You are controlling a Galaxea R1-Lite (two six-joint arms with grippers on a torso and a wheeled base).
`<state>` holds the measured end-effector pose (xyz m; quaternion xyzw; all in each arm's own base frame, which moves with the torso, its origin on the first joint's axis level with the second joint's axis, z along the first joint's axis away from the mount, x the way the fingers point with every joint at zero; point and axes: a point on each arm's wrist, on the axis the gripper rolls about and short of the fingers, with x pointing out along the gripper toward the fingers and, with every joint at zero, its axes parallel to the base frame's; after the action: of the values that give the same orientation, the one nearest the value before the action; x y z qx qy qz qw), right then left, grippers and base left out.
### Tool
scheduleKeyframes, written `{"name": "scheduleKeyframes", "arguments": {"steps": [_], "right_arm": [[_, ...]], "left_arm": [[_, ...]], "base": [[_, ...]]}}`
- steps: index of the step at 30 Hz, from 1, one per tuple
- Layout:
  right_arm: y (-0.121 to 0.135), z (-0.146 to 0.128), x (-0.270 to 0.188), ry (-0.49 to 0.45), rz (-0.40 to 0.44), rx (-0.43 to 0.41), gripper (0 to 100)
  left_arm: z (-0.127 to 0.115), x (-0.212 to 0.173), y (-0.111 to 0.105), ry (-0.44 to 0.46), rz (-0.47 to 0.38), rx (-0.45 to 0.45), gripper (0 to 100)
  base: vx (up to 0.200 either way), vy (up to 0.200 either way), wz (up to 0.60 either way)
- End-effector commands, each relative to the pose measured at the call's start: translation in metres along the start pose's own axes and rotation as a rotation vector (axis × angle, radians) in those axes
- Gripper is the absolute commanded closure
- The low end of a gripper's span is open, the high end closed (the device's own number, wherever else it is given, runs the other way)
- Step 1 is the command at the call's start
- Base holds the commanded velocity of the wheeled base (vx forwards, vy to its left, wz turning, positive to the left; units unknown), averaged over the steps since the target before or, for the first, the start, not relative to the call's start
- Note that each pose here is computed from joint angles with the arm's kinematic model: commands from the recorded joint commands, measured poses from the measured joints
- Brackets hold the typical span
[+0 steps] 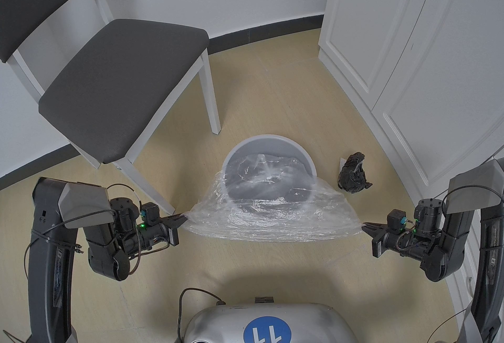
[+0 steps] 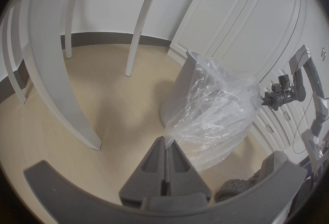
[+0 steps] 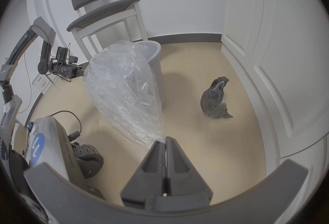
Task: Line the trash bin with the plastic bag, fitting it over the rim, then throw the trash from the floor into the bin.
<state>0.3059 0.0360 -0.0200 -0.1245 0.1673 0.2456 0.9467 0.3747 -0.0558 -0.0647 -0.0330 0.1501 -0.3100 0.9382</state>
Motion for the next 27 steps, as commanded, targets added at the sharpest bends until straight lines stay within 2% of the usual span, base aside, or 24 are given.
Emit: {"name": "scheduleKeyframes", "arguments": {"steps": [1,5,8,12,16,22,23,24,25,26,27], "right_arm": [[-0.004,-0.006,0.012,-0.014,-0.011,-0.001,100],[-0.008,-0.001,0.018,-0.041,-0.026,0.009,100],[-0.011,0.007,0.021,-0.076,-0.036,0.049,100],[-0.013,0.014,0.022,-0.101,-0.046,0.067,100],[-0.011,0.020,0.017,-0.111,-0.042,0.067,100],[-0.006,0.021,0.007,-0.099,-0.023,0.066,100],[-0.004,0.021,0.004,-0.096,0.001,0.065,100],[-0.004,0.021,0.004,-0.096,0.001,0.065,100],[-0.002,0.019,0.001,-0.094,0.038,0.063,100],[-0.002,0.019,0.000,-0.093,0.040,0.063,100],[-0.002,0.016,-0.001,-0.086,0.056,0.059,100]], "left_arm": [[-0.006,0.010,0.005,-0.010,0.008,0.001,100],[0.001,0.016,0.010,-0.046,0.062,0.005,100],[0.014,0.021,0.010,-0.097,0.125,-0.021,100],[0.034,0.017,0.008,-0.145,0.134,-0.038,100],[0.045,0.010,0.005,-0.158,0.134,-0.034,100],[0.052,-0.005,-0.002,-0.142,0.111,-0.038,100],[0.053,-0.012,-0.006,-0.127,0.075,-0.041,100],[0.053,-0.012,-0.006,-0.127,0.075,-0.041,100],[0.050,-0.019,-0.008,-0.101,0.018,-0.043,100],[0.050,-0.020,-0.008,-0.098,0.015,-0.043,100],[0.045,-0.027,-0.008,-0.073,-0.026,-0.030,100]], "base": [[0.000,0.000,0.00],[0.000,0.000,0.00],[0.000,0.000,0.00],[0.000,0.000,0.00],[0.000,0.000,0.00],[0.000,0.000,0.00],[0.000,0.000,0.00],[0.000,0.000,0.00],[0.000,0.000,0.00],[0.000,0.000,0.00],[0.000,0.000,0.00]]}}
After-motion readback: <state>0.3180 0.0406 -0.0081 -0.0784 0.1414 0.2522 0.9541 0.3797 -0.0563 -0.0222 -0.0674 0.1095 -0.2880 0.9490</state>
